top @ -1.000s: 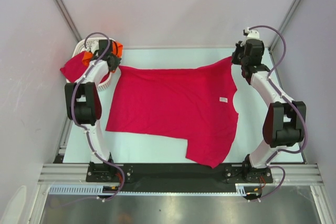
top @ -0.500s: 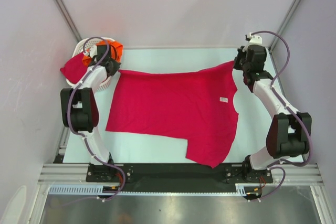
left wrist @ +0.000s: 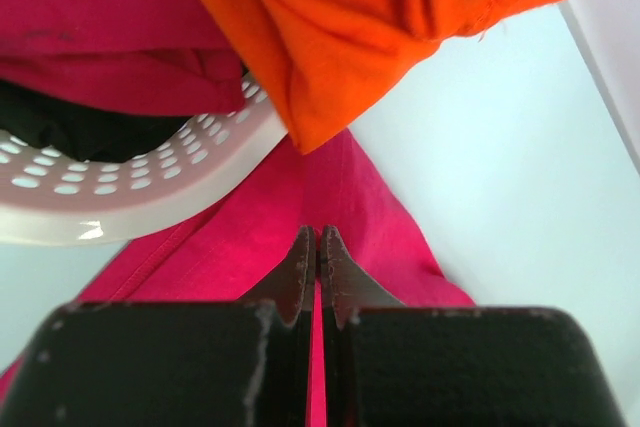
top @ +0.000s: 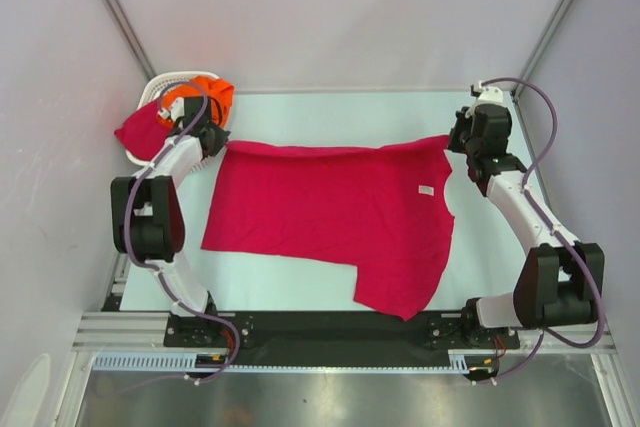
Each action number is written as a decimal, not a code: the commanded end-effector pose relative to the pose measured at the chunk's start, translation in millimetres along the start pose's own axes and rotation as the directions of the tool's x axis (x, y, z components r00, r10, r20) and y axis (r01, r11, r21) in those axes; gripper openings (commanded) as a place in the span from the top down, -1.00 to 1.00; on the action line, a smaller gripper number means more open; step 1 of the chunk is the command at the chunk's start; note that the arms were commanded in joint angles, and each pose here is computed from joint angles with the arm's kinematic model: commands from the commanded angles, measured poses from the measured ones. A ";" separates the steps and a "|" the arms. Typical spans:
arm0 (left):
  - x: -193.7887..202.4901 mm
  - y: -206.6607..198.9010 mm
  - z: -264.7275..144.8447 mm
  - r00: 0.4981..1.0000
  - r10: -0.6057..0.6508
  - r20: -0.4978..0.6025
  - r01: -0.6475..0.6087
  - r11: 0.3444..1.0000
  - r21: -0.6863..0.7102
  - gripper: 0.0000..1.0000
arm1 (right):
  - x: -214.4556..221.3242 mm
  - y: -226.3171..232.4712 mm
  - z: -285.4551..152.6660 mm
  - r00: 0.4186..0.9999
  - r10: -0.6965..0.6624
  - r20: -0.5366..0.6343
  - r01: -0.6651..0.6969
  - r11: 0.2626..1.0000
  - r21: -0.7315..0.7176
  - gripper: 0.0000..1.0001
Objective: Fold and stack the t-shirts
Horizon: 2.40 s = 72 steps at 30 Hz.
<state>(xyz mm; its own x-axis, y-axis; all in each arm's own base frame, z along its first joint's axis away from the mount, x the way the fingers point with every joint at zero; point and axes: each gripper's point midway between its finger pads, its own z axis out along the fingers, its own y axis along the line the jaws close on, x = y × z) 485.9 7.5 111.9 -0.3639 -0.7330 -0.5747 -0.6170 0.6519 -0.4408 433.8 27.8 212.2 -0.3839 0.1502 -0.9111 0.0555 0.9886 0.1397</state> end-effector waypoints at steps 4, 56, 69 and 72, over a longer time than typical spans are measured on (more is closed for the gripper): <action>-7.2 -4.2 -23.6 0.999 -0.004 0.035 0.002 0.999 0.052 1.00 | 4.2 -3.7 -21.3 1.000 0.013 0.008 -0.013 1.000 0.024 1.00; 42.4 54.1 -3.8 0.996 0.062 -0.062 -0.067 0.994 -0.082 1.00 | 87.4 19.3 -67.4 0.973 -0.073 -0.219 0.063 0.997 -0.049 1.00; 38.3 60.2 -0.4 0.996 0.066 -0.063 -0.072 0.993 -0.092 1.00 | 96.9 16.1 -81.1 0.969 -0.065 -0.238 0.060 0.998 -0.029 1.00; 38.3 60.3 0.4 0.996 0.068 -0.064 -0.073 0.993 -0.091 1.00 | 96.1 15.4 -82.8 0.969 -0.065 -0.237 0.061 0.998 -0.026 1.00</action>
<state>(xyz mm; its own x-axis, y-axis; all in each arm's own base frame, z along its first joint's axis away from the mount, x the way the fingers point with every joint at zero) 433.9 10.6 65.4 -0.4480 -0.7145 -0.5374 -0.6502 0.6729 -0.3528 324.3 60.2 149.8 -0.6152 0.0681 -0.7855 -0.0109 0.9954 0.0948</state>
